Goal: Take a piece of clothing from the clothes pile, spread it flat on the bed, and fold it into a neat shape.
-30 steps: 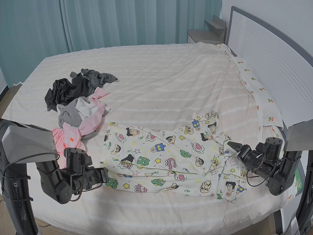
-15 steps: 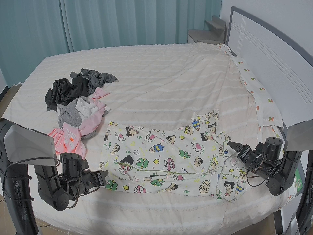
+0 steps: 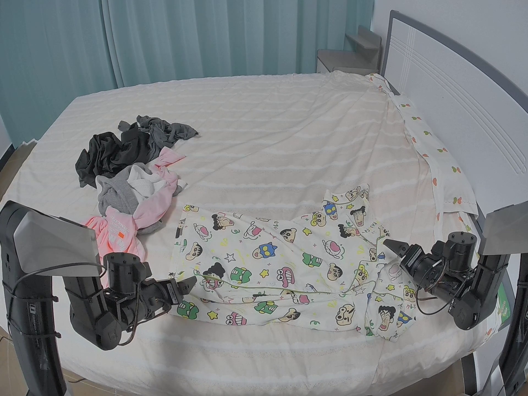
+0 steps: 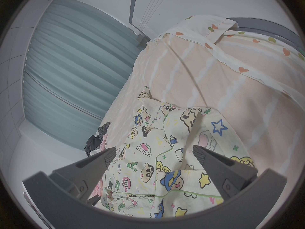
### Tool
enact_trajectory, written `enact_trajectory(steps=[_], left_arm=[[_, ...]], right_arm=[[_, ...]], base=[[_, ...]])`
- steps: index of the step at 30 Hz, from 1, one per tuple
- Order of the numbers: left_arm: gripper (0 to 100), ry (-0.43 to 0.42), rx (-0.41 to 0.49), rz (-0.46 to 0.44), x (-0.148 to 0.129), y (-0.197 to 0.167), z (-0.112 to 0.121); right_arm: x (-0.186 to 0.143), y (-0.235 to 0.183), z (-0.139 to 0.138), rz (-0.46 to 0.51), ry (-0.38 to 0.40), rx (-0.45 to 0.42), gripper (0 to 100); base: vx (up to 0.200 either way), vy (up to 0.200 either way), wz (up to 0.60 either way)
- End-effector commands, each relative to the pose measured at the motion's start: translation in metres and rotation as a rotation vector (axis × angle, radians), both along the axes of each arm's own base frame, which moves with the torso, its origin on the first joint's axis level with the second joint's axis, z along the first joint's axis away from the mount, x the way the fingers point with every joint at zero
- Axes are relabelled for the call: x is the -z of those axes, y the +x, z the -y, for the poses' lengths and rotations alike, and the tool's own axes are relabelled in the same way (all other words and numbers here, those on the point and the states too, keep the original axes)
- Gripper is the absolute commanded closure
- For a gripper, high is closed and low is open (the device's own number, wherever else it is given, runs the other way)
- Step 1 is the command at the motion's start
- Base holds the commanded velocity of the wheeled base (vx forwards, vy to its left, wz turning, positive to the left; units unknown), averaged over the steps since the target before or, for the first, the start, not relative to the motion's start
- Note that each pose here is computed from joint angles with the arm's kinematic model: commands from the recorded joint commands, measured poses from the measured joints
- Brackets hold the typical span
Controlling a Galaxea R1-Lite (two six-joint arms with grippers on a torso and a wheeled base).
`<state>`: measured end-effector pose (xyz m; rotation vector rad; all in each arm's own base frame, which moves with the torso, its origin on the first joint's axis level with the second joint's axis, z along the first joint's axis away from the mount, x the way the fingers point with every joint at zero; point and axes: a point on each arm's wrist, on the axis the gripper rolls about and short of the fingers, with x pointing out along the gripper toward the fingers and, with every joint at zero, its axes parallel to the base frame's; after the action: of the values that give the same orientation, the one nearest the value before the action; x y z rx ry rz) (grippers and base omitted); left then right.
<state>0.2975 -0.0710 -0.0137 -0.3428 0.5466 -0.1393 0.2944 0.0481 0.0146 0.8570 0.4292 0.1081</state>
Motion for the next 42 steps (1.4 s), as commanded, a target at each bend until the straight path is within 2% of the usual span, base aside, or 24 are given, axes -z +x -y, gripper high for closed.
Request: enact_trajectory(steps=[1, 7, 14, 15, 29, 42], left_arm=[[0, -0.002, 0.0, -0.005, 0.009, 0.016, 0.001], [0, -0.04, 0.076, -0.012, 0.008, 0.02, 0.005], [0, -0.042, 0.082, -0.008, 0.007, 0.021, 0.007], [100, -0.042, 0.082, -0.01, 0.008, 0.02, 0.007], [100, -0.043, 0.069, -0.011, 0.008, 0.02, 0.002], [100, -0.046, -0.005, 0.016, -0.01, 0.016, -0.022]], right_arm=[[-0.001, 0.0, 0.0, 0.012, 0.002, -0.001, 0], [-0.001, 0.0, 0.0, 0.012, 0.002, -0.001, 0], [-0.001, 0.0, 0.0, 0.012, 0.002, -0.001, 0], [-0.001, 0.0, 0.0, 0.012, 0.001, 0.001, 0], [-0.001, 0.0, 0.0, 0.012, 0.001, 0.001, 0], [-0.001, 0.0, 0.0, 0.011, 0.001, 0.001, 0]], base=[[0.0, 0.0, 0.0], [0.0, 0.0, 0.0], [0.0, 0.0, 0.0], [0.0, 0.0, 0.0], [0.0, 0.0, 0.0], [0.0, 0.0, 0.0]])
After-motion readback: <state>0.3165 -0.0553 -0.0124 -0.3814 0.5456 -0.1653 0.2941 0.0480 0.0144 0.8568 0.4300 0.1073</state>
